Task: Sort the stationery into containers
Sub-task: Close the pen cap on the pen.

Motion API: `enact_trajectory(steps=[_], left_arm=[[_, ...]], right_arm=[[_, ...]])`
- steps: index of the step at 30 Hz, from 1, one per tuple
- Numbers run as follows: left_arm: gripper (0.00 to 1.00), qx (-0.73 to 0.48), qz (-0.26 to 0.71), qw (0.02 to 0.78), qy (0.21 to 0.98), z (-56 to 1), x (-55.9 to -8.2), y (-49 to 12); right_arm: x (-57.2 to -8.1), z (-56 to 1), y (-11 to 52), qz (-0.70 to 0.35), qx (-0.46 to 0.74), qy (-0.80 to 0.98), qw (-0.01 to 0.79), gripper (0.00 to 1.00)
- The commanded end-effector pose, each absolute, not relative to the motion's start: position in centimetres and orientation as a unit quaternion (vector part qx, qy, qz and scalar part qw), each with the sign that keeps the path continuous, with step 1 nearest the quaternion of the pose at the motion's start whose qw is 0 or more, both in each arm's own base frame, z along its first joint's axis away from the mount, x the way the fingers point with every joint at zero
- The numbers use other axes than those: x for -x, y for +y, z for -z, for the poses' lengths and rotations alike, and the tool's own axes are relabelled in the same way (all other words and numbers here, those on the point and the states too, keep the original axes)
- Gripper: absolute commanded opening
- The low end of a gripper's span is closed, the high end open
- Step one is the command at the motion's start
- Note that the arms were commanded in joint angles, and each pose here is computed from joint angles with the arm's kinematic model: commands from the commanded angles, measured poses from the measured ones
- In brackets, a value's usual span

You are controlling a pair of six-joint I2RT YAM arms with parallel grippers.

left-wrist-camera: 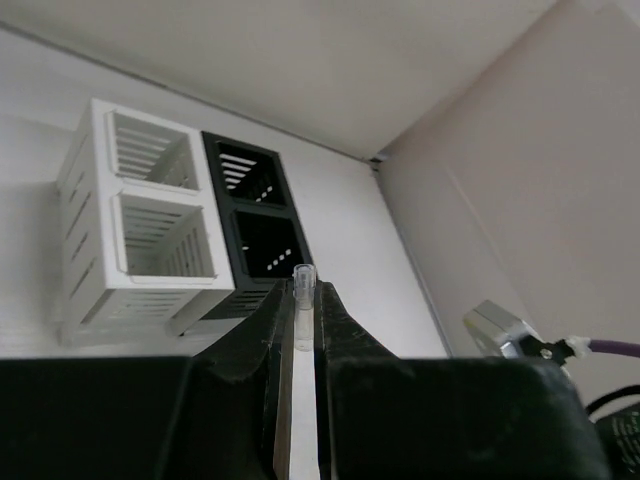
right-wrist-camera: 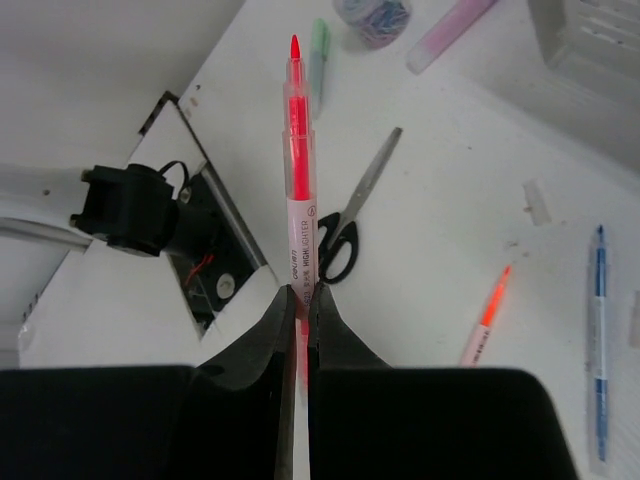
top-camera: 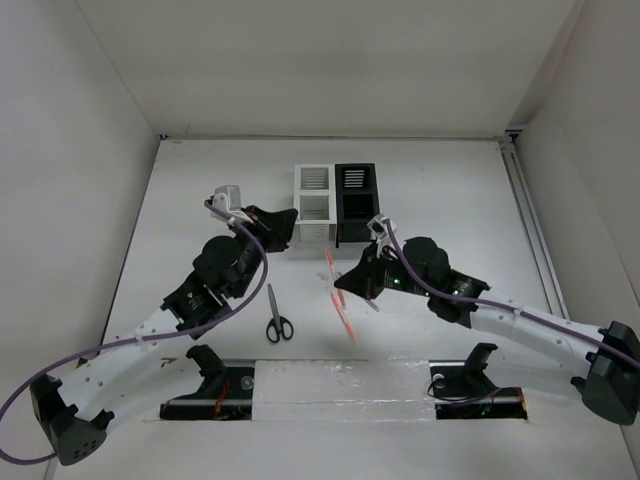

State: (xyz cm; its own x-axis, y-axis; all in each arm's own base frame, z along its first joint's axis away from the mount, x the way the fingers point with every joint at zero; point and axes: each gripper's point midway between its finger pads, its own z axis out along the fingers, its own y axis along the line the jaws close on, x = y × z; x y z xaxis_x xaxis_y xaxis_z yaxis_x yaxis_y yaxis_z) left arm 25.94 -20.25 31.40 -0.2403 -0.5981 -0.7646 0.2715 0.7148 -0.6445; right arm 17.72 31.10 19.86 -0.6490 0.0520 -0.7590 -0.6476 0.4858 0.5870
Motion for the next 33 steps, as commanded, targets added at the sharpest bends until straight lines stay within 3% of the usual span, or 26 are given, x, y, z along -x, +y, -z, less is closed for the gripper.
enact_trajectory(steps=[1,9,33], left_arm=[[0.0,0.079,0.429,0.648,0.624,-36.6,-24.6,-20.8],[0.0,0.028,0.472,0.651,0.594,-37.5,-22.3,-21.4],[0.0,0.019,0.484,0.646,0.59,-36.8,-21.6,-21.5]], right_arm=[[-17.7,-26.2,33.2,-0.532,0.199,0.709,0.417,0.0],[-16.1,-27.4,36.6,-0.569,0.244,0.676,0.399,0.0],[-15.6,-30.6,35.3,-0.568,0.256,0.632,0.461,0.0]])
